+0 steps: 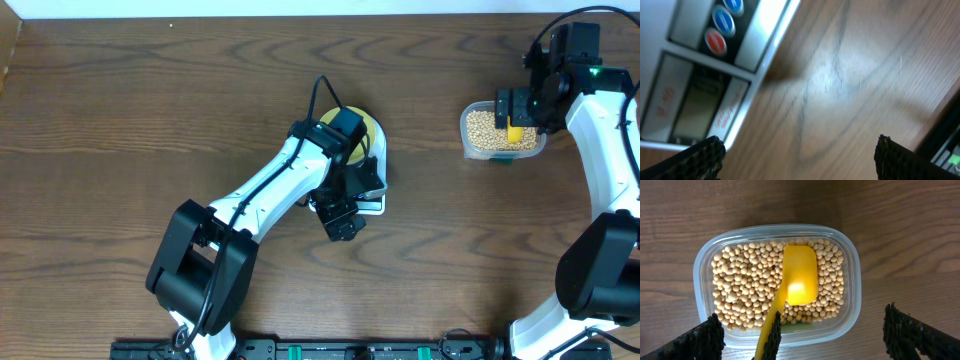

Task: Scoop item into bowl and weigh 50g on scale

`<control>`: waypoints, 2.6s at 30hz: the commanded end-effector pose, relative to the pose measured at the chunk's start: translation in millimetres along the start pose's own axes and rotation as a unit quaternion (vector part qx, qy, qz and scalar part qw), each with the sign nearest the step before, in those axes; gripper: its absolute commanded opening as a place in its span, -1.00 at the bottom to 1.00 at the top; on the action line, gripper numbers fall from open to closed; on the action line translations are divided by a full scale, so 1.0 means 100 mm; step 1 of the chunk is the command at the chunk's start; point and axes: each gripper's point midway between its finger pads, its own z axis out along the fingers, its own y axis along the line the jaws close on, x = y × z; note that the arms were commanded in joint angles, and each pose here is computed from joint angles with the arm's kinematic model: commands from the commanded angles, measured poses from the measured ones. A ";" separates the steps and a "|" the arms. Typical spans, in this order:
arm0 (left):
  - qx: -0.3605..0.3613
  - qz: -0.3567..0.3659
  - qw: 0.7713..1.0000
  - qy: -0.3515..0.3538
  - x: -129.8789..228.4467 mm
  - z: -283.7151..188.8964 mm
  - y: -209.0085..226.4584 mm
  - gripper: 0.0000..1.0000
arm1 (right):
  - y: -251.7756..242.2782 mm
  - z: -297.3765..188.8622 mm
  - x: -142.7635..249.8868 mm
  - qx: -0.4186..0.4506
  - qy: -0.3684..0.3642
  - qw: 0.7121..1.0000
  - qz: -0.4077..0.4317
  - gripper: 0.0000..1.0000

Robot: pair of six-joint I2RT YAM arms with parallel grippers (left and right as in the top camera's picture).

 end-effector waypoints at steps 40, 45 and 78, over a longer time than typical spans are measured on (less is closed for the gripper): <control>-0.229 -0.452 0.861 0.042 0.72 0.25 0.61 -0.85 | -0.07 0.02 0.02 0.006 0.003 1.000 0.009 0.98; -0.227 -0.446 0.863 0.064 0.82 0.27 0.56 -0.85 | -0.07 0.02 0.02 0.006 0.003 1.000 0.009 0.98; -0.207 -0.535 0.816 0.074 1.60 0.06 1.02 -0.85 | -0.07 0.02 0.02 0.006 0.003 1.000 0.009 0.99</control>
